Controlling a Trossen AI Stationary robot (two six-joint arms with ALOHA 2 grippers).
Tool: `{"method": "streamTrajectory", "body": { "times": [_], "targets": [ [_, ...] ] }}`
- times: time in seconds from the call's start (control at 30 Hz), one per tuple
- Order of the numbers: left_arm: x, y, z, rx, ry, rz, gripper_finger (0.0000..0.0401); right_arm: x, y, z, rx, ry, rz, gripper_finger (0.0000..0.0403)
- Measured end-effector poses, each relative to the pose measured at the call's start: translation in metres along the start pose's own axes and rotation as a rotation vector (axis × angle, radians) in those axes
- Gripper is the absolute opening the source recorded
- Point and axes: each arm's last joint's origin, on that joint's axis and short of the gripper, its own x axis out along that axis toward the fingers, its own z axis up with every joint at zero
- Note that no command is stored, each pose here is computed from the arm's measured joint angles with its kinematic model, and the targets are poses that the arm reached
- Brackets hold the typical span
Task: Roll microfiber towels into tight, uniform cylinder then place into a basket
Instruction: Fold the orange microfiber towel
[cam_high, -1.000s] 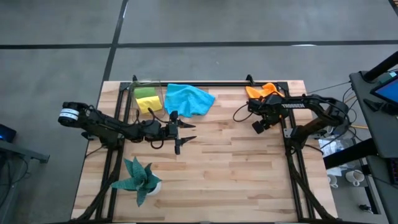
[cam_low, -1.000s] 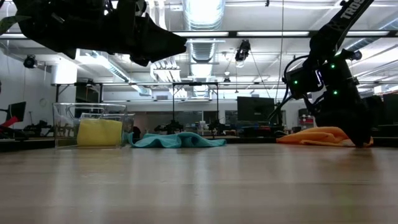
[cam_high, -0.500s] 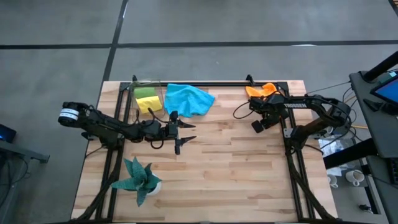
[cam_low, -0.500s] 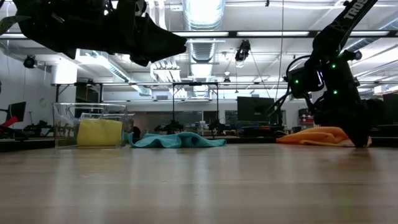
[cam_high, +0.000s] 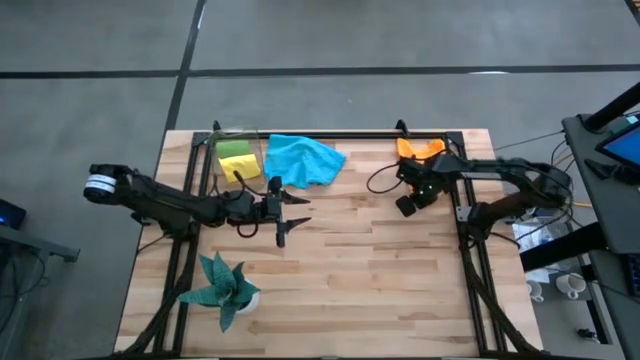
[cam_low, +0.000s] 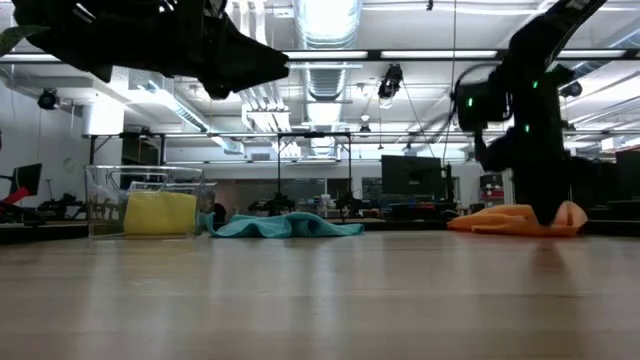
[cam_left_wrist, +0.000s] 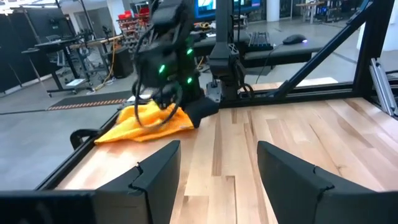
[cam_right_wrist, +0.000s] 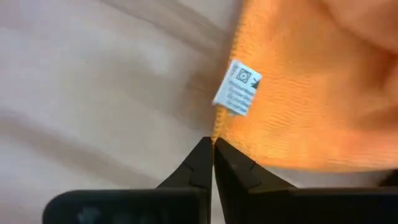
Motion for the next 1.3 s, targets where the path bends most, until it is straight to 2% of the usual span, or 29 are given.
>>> {"method": "streamTrajectory", "body": {
  "times": [0.1,0.27,0.4,0.63,0.87,1.03,1.17,1.3],
  "targets": [
    [-0.007,0.002,0.004,0.003,0.018,-0.001,0.0197,-0.019,0.013,-0.008,-0.076,-0.115,0.050,0.0008],
    [-0.010,0.002,-0.001,0.016,0.087,-0.008,0.0197,-0.062,0.042,-0.024,-0.206,-0.345,0.225,0.0008],
    [-0.006,0.001,-0.004,0.019,0.096,-0.008,0.0197,-0.111,0.060,-0.038,-0.282,-0.545,0.310,0.0008],
    [-0.001,0.000,-0.002,0.017,0.090,-0.007,0.0197,-0.176,0.072,-0.041,-0.324,-0.770,0.323,0.0008],
    [-0.001,0.000,-0.004,0.020,0.102,-0.008,0.0197,-0.201,0.100,-0.022,-0.435,-0.832,0.277,0.0008],
    [-0.001,0.000,-0.006,0.021,0.108,-0.008,0.0197,-0.194,0.123,-0.010,-0.512,-0.749,0.227,0.0008],
    [0.002,-0.002,-0.013,0.028,0.143,-0.012,0.0197,-0.183,0.139,-0.012,-0.574,-0.669,0.184,0.0008],
    [0.010,-0.004,-0.021,0.035,0.177,-0.015,0.0197,-0.192,0.152,-0.016,-0.602,-0.708,0.230,0.0008]
  ]
}}
